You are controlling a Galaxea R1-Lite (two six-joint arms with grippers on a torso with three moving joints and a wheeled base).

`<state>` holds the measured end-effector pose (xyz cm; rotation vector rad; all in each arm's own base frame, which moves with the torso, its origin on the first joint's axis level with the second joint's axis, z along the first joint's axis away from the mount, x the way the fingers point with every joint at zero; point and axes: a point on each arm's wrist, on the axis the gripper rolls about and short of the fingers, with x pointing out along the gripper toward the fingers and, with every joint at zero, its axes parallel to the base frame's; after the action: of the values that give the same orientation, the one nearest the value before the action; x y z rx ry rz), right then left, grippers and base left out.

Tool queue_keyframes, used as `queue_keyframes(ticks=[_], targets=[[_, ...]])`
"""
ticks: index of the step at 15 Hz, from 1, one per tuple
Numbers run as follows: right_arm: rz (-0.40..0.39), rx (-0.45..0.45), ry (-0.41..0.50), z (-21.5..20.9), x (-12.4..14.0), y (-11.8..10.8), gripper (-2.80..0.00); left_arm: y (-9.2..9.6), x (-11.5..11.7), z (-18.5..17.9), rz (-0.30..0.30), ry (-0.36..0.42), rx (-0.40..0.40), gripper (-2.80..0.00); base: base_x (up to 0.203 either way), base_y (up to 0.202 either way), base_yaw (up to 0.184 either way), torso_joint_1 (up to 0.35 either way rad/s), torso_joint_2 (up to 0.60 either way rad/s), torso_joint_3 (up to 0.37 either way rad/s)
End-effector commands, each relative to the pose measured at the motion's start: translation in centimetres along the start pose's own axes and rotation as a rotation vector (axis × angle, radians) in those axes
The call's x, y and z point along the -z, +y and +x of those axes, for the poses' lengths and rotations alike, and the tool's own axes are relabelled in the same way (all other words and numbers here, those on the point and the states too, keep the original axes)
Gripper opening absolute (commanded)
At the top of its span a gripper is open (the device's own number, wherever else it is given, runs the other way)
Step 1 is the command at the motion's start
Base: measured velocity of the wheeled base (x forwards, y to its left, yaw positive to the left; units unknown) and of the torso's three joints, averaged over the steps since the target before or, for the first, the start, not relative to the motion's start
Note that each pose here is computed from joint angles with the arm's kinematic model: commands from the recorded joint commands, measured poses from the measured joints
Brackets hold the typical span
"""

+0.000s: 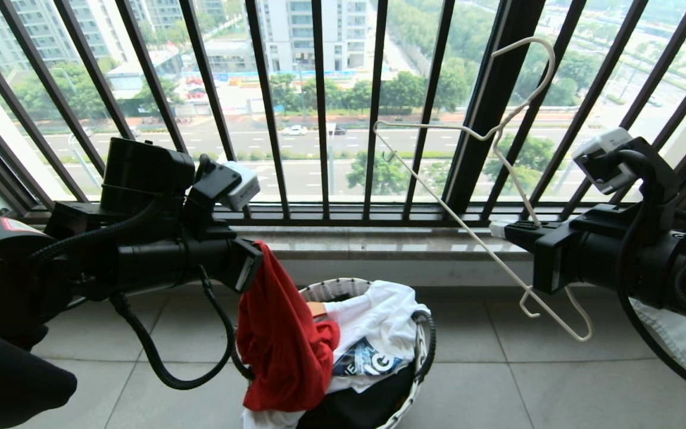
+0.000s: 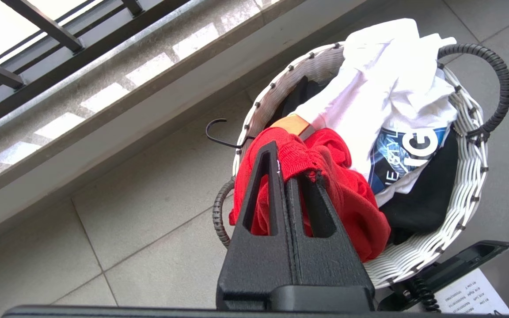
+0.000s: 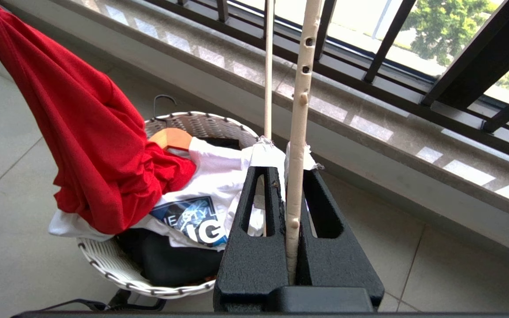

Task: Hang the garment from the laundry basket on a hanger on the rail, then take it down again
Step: Pick up clothes from the basket

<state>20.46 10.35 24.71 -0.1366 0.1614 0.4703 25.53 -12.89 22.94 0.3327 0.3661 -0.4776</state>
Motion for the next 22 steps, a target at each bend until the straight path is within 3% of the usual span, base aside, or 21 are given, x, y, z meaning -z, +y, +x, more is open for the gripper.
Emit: queue_keyframes(ticks=[1,16,22], targets=[[-0.001,0.000,-0.003,-0.01,-0.04,0.00,-2.80,-0.05,-0.44,0.52,0.001,-0.006,-0.007,-2.80,0.000,0.000,0.000,0.001,0.00,0.211],[-0.001,0.000,0.000,0.03,0.03,0.01,-2.80,-0.39,-0.22,1.10,0.004,0.012,-0.026,-2.80,0.000,0.000,0.000,0.001,0.00,0.203],[-0.002,0.000,0.003,0.12,0.09,0.02,-2.80,-0.45,0.03,1.33,-0.004,-0.080,-0.045,-2.80,0.000,0.000,0.000,-0.001,0.00,0.109]])
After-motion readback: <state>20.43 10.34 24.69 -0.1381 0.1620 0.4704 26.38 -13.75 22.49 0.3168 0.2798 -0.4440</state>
